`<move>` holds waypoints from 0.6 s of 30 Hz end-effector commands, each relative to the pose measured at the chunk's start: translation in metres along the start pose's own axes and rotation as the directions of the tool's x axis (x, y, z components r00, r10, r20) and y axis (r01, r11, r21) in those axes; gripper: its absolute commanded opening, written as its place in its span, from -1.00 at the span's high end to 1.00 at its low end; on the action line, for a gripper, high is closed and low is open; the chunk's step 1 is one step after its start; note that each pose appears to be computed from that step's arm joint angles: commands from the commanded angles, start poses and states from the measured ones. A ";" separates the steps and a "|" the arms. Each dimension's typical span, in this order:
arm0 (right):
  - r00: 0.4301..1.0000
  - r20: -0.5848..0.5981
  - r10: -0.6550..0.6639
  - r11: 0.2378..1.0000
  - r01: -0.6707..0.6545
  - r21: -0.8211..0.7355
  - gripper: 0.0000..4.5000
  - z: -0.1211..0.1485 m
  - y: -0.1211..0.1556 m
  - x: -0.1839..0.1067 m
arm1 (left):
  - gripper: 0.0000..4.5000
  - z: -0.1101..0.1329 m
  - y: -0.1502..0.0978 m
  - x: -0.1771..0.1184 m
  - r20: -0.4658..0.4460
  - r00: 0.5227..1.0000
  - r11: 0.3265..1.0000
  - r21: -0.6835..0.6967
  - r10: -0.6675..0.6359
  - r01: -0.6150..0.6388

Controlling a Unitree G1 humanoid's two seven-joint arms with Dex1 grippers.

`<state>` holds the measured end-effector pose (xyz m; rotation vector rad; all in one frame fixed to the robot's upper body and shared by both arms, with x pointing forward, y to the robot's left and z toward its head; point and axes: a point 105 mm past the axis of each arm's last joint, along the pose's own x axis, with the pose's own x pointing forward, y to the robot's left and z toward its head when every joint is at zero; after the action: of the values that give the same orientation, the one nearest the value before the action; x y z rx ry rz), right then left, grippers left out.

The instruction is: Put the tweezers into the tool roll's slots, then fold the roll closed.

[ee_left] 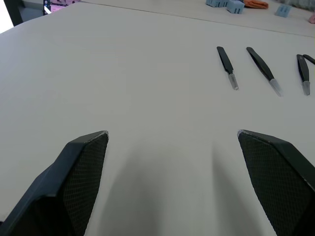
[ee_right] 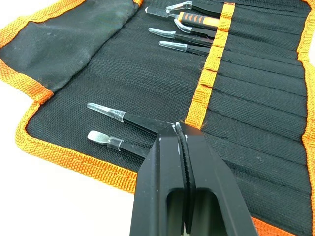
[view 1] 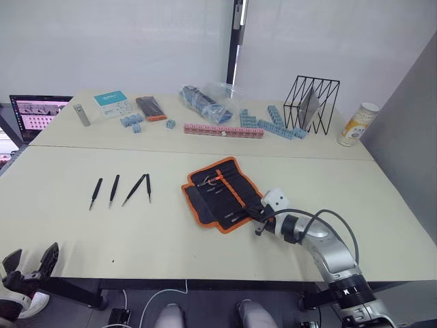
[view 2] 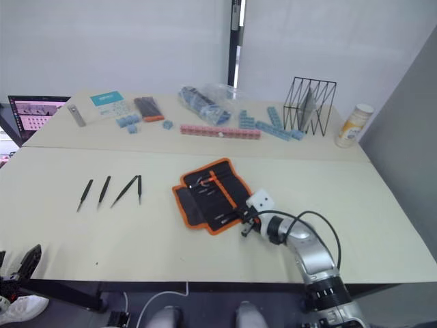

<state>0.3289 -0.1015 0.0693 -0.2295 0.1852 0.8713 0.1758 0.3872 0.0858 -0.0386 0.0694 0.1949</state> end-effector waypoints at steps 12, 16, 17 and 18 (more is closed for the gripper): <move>0.998 -0.061 0.006 0.999 -0.004 0.035 1.00 -0.016 0.009 -0.003 | -0.99 0.033 -0.027 0.081 -0.072 0.991 0.993 0.011 -0.113 0.114; 0.998 -0.061 -0.008 0.999 0.010 0.036 1.00 -0.016 0.007 -0.004 | -0.99 0.035 -0.034 0.102 -0.110 0.987 0.993 -0.011 -0.121 0.121; 0.998 -0.059 -0.012 0.999 0.014 0.038 1.00 -0.016 0.007 -0.004 | -0.99 0.035 -0.036 0.105 -0.121 0.985 0.992 -0.006 -0.122 0.122; 0.998 -0.058 -0.015 0.999 0.017 0.040 1.00 -0.015 0.007 -0.004 | -0.99 0.034 -0.037 0.108 -0.128 0.984 0.992 -0.001 -0.122 0.123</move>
<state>0.3225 -0.0980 0.0695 -0.2203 0.1849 0.8708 0.2879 0.3722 0.1098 -0.0752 0.1858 0.0642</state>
